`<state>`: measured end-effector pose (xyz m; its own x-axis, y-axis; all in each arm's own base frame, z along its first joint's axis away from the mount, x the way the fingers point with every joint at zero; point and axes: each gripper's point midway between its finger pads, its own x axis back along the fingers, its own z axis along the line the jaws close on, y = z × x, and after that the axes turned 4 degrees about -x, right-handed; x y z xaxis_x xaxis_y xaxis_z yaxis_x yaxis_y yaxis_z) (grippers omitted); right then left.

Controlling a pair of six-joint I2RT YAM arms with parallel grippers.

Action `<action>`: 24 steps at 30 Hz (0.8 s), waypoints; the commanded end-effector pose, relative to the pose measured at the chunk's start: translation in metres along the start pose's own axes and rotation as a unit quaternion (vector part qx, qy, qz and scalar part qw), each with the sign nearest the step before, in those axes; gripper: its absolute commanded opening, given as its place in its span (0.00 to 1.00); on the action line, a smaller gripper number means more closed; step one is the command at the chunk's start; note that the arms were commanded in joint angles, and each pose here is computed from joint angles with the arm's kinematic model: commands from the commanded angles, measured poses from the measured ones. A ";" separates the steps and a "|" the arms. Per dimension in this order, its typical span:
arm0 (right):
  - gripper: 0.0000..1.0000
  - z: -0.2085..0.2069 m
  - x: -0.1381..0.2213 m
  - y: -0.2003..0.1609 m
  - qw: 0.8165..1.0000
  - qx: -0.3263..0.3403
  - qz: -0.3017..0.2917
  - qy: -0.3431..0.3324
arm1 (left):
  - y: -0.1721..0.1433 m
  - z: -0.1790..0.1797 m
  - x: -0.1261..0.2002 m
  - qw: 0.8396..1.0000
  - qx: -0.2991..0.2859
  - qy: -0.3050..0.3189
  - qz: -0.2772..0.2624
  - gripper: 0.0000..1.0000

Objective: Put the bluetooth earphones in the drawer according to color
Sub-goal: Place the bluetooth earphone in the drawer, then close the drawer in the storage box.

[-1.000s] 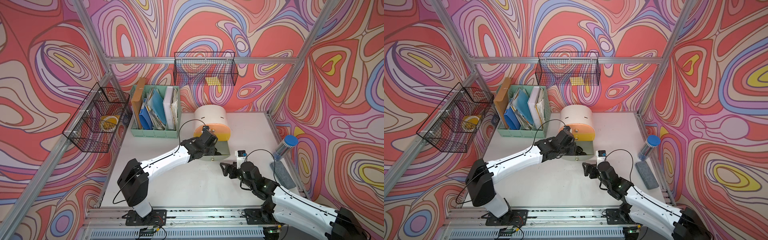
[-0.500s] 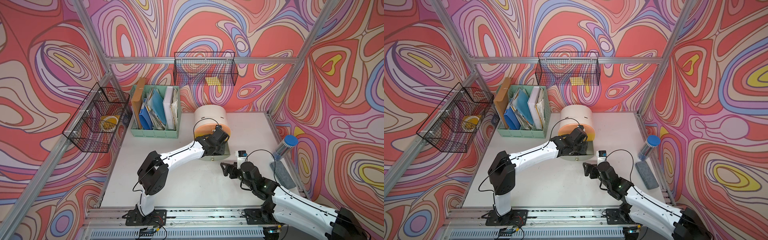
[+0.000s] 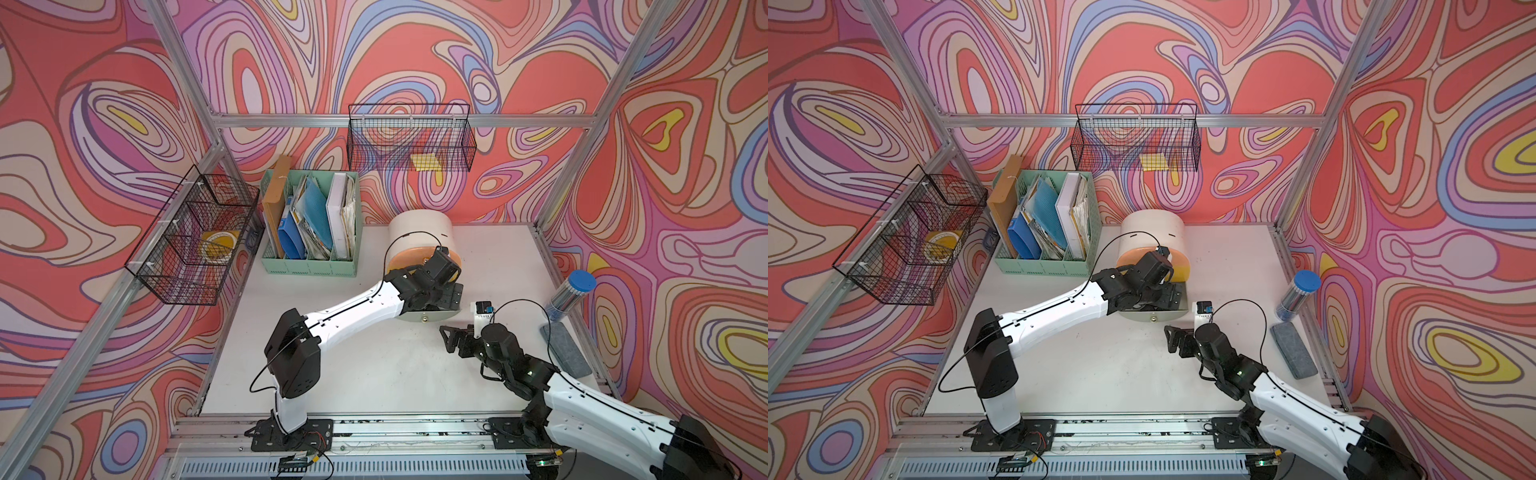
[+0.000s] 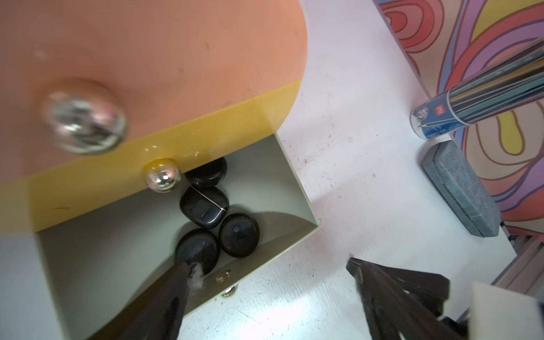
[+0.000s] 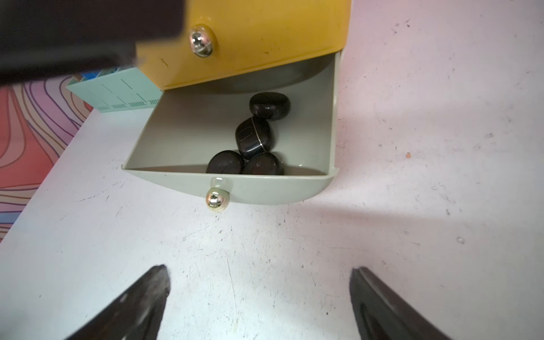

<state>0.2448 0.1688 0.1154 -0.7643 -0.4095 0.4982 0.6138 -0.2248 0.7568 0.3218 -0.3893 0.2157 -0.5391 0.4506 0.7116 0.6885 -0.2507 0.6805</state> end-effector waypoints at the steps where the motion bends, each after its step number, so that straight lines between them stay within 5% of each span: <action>1: 0.97 0.011 0.000 -0.004 0.999 -0.003 0.002 0.039 | 0.035 0.011 0.050 0.997 -0.035 0.032 -0.056 0.98; 13: 0.91 0.035 -0.012 -0.019 0.992 -0.027 0.024 0.118 | 0.102 0.078 0.078 0.988 -0.033 0.113 -0.097 0.99; 24: 0.68 0.040 -0.032 -0.031 0.989 -0.062 0.040 0.131 | 0.124 0.133 0.018 0.991 0.011 0.120 -0.049 0.99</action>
<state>0.2397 0.2189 0.0888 -0.6404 -0.6196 0.4539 0.7083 -0.2479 0.6610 0.4603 -0.2984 0.3154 -0.7622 0.2551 0.5950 0.5758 -0.1529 0.8032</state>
